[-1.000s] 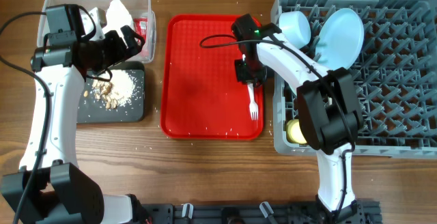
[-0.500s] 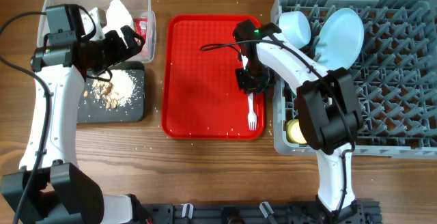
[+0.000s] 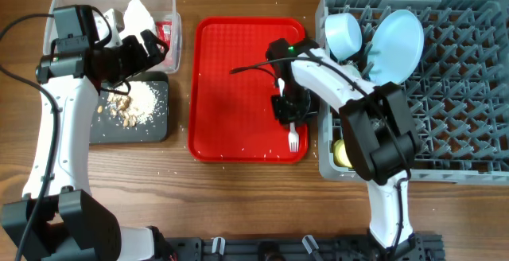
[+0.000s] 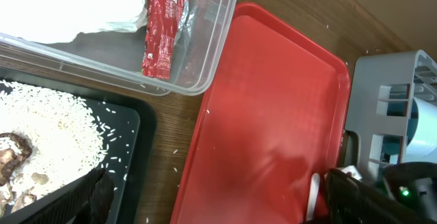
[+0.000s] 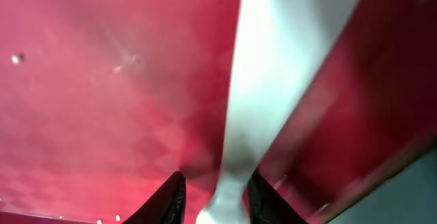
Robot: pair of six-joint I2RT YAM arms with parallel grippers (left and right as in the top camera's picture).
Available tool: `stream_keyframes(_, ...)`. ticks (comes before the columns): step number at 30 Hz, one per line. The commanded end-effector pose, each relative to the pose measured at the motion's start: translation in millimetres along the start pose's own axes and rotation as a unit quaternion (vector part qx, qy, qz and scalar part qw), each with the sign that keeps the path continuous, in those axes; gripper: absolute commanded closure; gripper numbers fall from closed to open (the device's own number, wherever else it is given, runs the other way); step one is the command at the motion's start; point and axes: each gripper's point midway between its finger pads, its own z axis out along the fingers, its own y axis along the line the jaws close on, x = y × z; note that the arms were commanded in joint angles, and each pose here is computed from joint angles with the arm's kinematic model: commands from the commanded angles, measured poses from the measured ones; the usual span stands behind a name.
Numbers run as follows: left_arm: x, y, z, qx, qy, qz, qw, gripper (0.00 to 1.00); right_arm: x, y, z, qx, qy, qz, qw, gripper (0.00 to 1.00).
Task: Sort waste into correct bins and load items into the dishwasher rack
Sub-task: 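Reach the right gripper to the white fork and grasp it, then carry the white fork into the rack and release it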
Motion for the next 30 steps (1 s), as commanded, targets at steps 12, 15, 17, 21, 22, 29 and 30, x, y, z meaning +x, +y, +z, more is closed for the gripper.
stream_keyframes(12,-5,-1,-3,-0.001,-0.008,0.011,1.0,0.0,16,9,26,0.031,0.028,0.016,0.999,0.84)
stream_keyframes(15,-5,-1,-3,-0.001,-0.008,0.011,1.0,0.0,13,11,27,0.029,0.021,0.018,0.999,0.93)
stream_keyframes(17,-5,-1,-3,-0.001,-0.008,0.011,1.0,0.0,11,12,27,0.027,0.017,0.017,0.999,0.96)
stream_keyframes(21,-5,-1,-3,-0.001,-0.008,0.011,1.0,0.0,4,15,18,0.022,0.005,0.012,1.0,0.96)
stream_keyframes(22,-5,-1,-3,-0.001,-0.008,0.011,1.0,0.0,2,17,12,0.019,-0.001,0.004,1.0,0.96)
stream_keyframes(29,-5,-1,-3,-0.001,-0.008,0.011,1.0,0.0,-13,31,-77,-0.01,-0.095,-0.032,0.995,0.96)
stream_keyframes(30,-5,-1,-3,-0.001,-0.008,0.011,1.0,0.0,-11,30,-97,-0.013,-0.113,-0.031,0.993,0.96)
